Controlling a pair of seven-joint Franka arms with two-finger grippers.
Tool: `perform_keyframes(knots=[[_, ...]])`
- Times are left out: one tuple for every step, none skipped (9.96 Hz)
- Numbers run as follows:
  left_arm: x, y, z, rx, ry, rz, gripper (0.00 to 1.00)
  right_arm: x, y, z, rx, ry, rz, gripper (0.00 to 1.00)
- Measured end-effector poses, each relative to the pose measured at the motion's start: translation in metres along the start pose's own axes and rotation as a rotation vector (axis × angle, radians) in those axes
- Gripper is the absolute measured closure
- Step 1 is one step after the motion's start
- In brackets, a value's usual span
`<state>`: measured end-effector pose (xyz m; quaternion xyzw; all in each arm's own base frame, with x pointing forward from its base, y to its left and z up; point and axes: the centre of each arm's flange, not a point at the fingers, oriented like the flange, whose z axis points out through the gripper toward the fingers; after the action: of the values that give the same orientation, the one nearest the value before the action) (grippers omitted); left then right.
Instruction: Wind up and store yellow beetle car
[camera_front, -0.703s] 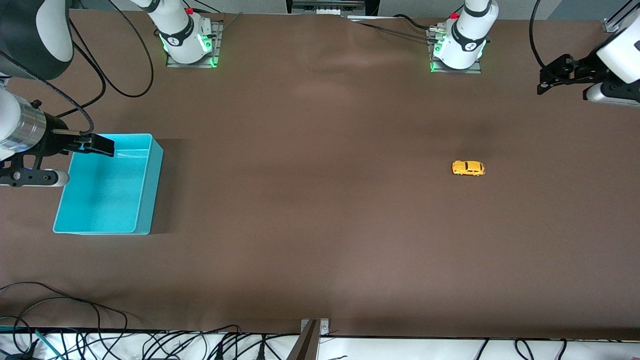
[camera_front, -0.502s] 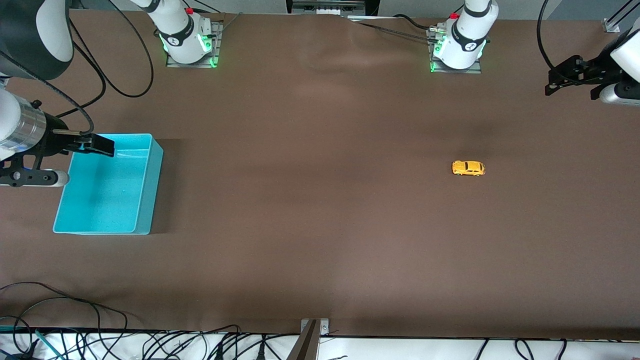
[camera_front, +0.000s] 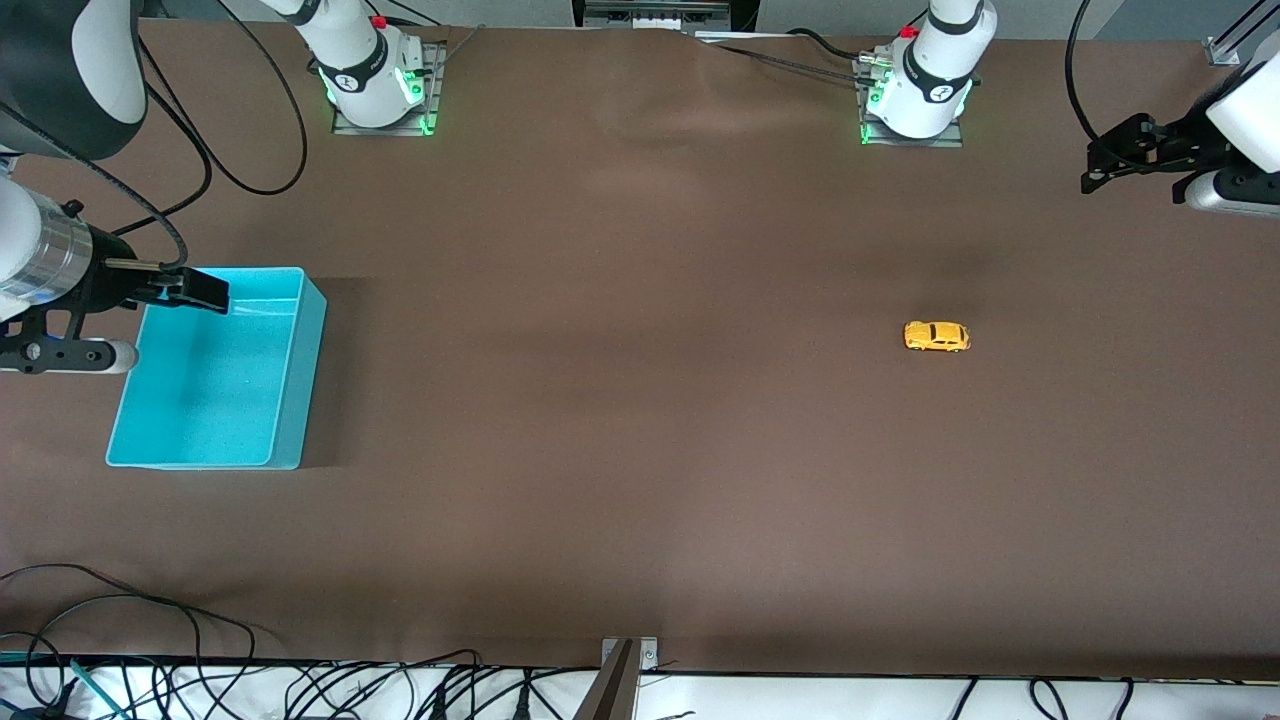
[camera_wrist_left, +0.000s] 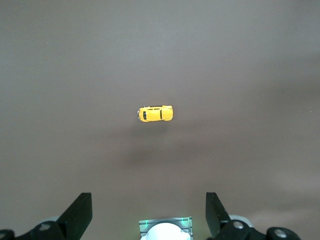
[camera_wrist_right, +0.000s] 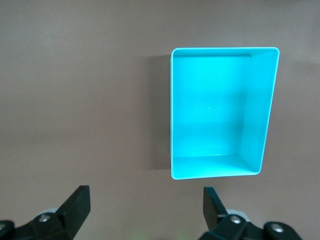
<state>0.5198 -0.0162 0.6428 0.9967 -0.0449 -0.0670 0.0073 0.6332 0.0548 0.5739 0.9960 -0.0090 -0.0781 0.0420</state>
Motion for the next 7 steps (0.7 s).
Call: perform_keyframes(knots=[[0.0004, 0.0, -0.0014, 0.0, 0.003, 0.0, 0.0, 0.0, 0.0001, 0.0, 0.0, 0.0, 0.0, 0.0], [0.0005, 0.0, -0.0018, 0.0, 0.004, 0.0, 0.0, -0.0001, 0.0004, -0.0002, 0.0, 0.0, 0.001, 0.0], [0.0007, 0.0, -0.0019, 0.0, 0.004, 0.0, 0.0, 0.0, 0.0016, -0.0003, 0.0, 0.0, 0.003, 0.0], [0.0009, -0.0001, -0.0016, 0.0, 0.004, 0.0, 0.0, 0.0, 0.0029, -0.0003, 0.0, 0.001, 0.005, 0.0], [0.0011, -0.0001, -0.0014, 0.0, 0.003, 0.0, 0.0, 0.0, 0.0034, -0.0003, 0.0, 0.001, 0.006, 0.0], [0.0012, -0.0001, -0.0012, 0.0, 0.003, 0.0, 0.0, 0.0, 0.0034, -0.0004, 0.0, 0.001, 0.006, 0.0], [0.0012, -0.0001, -0.0012, 0.0, 0.003, 0.0, 0.0, -0.0001, 0.0034, -0.0005, 0.0, 0.001, 0.006, 0.0]])
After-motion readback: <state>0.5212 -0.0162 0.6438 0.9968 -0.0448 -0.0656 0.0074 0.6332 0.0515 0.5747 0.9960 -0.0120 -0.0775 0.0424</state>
